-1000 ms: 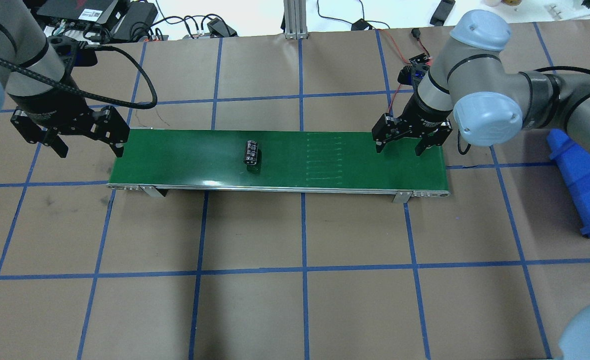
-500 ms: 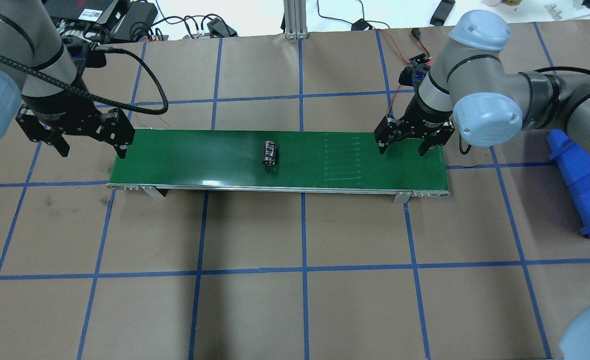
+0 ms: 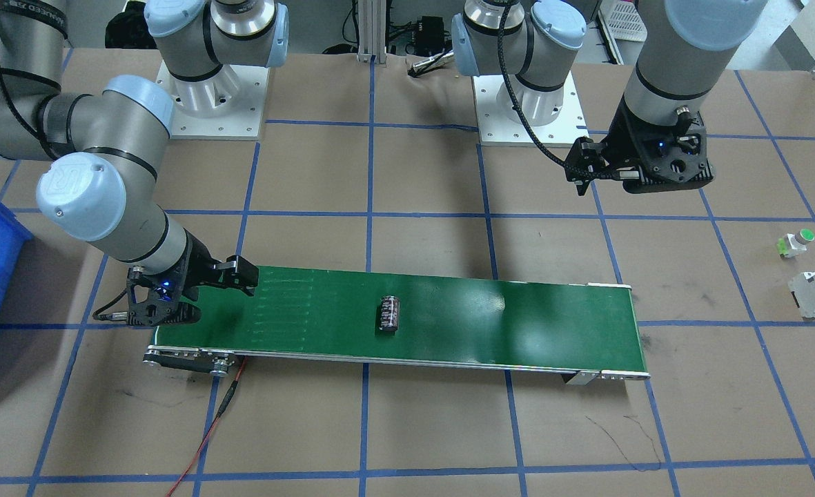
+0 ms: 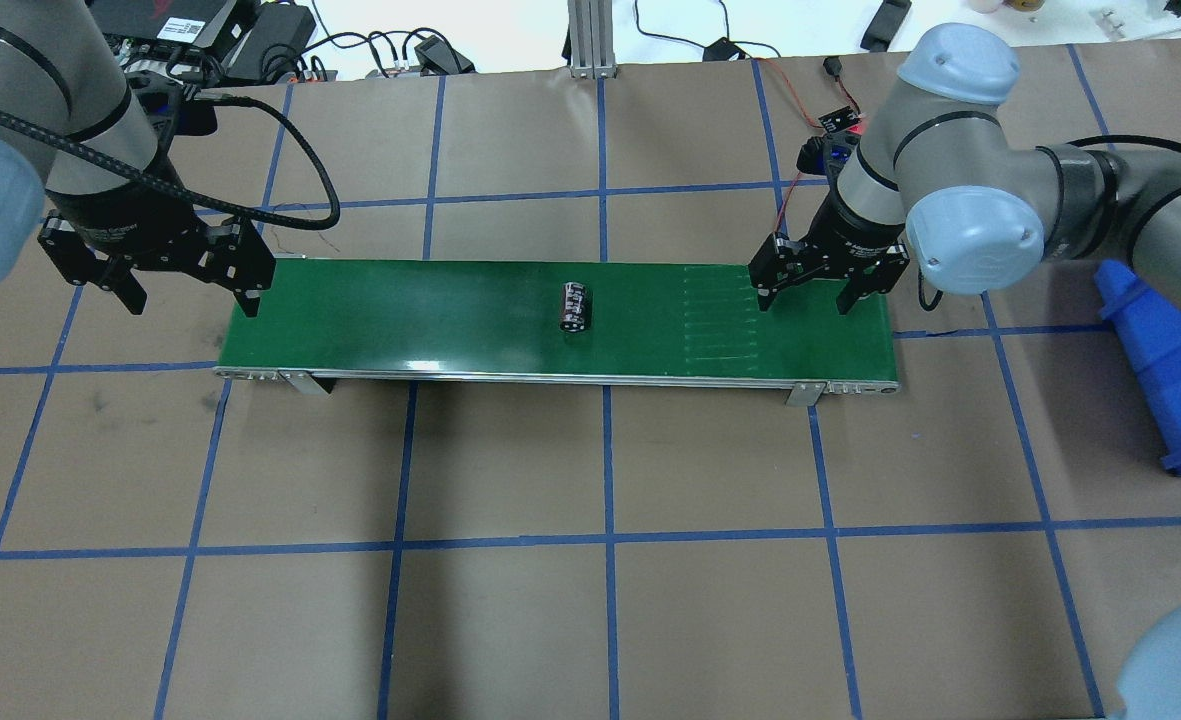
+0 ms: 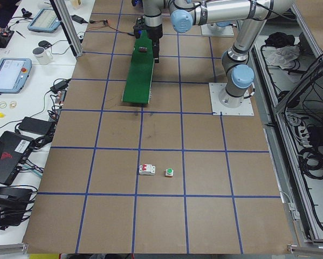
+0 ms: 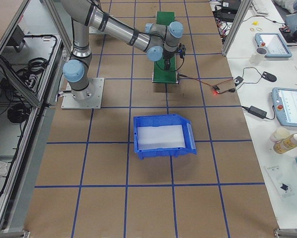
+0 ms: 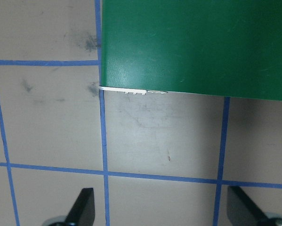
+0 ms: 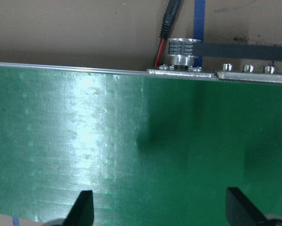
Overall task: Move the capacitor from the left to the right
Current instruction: 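Hold the left gripper still while the belt carries the capacitor toward the right gripper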
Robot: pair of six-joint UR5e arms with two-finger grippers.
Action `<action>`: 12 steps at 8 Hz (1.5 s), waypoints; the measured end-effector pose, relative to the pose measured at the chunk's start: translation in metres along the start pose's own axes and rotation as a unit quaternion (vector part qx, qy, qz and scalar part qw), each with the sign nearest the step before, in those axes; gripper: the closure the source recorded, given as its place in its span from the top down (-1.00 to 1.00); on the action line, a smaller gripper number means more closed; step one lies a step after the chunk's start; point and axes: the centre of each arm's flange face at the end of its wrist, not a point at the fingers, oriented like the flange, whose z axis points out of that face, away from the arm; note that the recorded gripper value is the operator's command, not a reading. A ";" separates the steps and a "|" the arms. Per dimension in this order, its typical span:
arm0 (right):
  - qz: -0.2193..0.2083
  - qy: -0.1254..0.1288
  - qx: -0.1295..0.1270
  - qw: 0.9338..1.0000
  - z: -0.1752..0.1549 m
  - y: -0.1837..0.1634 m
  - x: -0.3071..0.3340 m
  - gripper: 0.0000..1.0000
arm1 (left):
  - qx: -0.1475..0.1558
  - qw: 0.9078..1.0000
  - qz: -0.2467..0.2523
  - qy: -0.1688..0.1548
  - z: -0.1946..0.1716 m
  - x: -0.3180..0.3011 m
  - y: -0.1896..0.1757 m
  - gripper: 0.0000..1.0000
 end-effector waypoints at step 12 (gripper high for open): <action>0.011 -0.003 0.026 1.000 -0.002 -0.002 -0.022 0.96 | 0.002 0.999 0.004 0.038 0.001 0.009 -0.001 1.00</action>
